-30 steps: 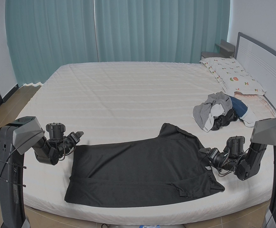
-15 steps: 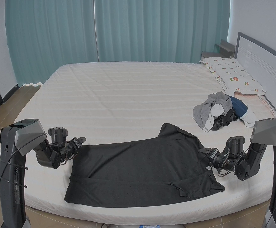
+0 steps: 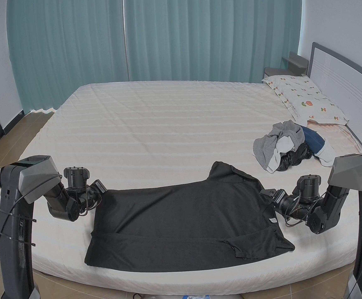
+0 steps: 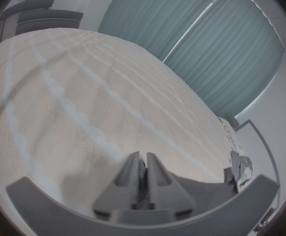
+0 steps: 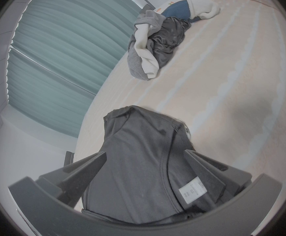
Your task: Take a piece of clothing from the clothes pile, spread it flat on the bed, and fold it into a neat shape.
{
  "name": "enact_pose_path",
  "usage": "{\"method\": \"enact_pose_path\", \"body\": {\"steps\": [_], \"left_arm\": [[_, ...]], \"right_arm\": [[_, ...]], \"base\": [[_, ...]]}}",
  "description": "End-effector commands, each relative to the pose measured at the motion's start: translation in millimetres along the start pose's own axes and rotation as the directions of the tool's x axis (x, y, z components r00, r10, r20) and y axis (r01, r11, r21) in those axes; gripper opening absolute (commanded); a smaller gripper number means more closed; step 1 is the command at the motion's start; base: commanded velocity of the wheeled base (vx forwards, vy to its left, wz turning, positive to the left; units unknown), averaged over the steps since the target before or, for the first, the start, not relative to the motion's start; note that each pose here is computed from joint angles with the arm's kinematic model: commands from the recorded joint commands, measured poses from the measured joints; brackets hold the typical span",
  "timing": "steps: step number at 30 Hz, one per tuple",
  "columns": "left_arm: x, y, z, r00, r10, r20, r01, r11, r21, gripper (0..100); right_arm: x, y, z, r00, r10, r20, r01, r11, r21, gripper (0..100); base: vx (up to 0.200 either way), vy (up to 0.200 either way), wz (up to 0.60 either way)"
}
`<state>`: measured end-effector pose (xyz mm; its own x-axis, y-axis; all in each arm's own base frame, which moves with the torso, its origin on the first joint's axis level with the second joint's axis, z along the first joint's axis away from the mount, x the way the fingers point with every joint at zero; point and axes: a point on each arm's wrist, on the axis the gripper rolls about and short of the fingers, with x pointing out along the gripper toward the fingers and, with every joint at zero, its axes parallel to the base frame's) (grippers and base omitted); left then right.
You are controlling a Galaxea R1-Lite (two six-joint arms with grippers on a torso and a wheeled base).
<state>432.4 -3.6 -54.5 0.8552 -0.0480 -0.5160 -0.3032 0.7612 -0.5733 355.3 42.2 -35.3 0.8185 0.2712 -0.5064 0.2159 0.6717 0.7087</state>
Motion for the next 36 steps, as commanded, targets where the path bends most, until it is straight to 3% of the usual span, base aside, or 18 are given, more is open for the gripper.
{"method": "enact_pose_path", "body": {"steps": [1,8,11,17,20,24,31,32,36], "left_arm": [[-4.0,-4.8,6.2,0.999,0.005,0.032,-0.003,0.998,-0.064,0],[-8.9,-2.1,2.7,1.000,0.019,0.016,-0.017,0.997,-0.080,0],[-11.5,-1.8,-0.7,1.000,0.022,0.008,-0.021,0.997,-0.080,0],[-12.2,-2.6,-2.8,1.000,0.019,0.008,-0.018,0.997,-0.080,0],[-13.0,-1.8,-2.8,1.000,0.021,0.008,-0.020,0.997,-0.079,0],[-13.1,-1.5,-3.1,1.000,0.022,0.006,-0.022,0.997,-0.079,0],[-12.7,-1.5,-3.1,1.000,0.021,0.008,-0.020,0.997,-0.079,0],[-12.7,-1.5,-3.1,1.000,0.020,0.007,-0.019,0.997,-0.079,0],[-12.7,-1.5,-3.1,1.000,0.020,0.007,-0.019,0.997,-0.079,0]], "right_arm": [[10.7,11.8,15.8,0.997,0.052,0.053,-0.050,0.998,-0.050,100],[39.4,9.9,24.1,1.000,0.002,0.024,0.005,0.969,-0.248,100],[61.0,15.0,34.6,0.997,-0.009,0.073,0.030,0.954,-0.297,100],[98.7,24.8,40.4,0.997,-0.051,0.060,0.068,0.945,-0.321,100],[110.1,23.1,33.8,0.998,-0.047,0.052,0.062,0.942,-0.330,100],[126.1,17.3,27.4,0.998,-0.033,0.051,0.051,0.915,-0.400,100],[131.1,26.5,31.2,0.997,0.010,0.080,0.024,0.909,-0.417,100],[131.0,26.2,30.9,0.997,0.009,0.079,0.025,0.909,-0.417,0],[129.0,25.0,34.5,0.996,0.015,0.093,0.026,0.904,-0.427,0]], "base": [[0.000,0.000,0.00],[0.000,0.000,0.00],[0.000,0.000,0.00],[0.000,0.000,0.00],[0.000,0.000,0.00],[0.000,0.000,0.00],[0.000,0.000,0.00],[0.000,0.000,0.00],[0.000,0.000,0.00]]}}
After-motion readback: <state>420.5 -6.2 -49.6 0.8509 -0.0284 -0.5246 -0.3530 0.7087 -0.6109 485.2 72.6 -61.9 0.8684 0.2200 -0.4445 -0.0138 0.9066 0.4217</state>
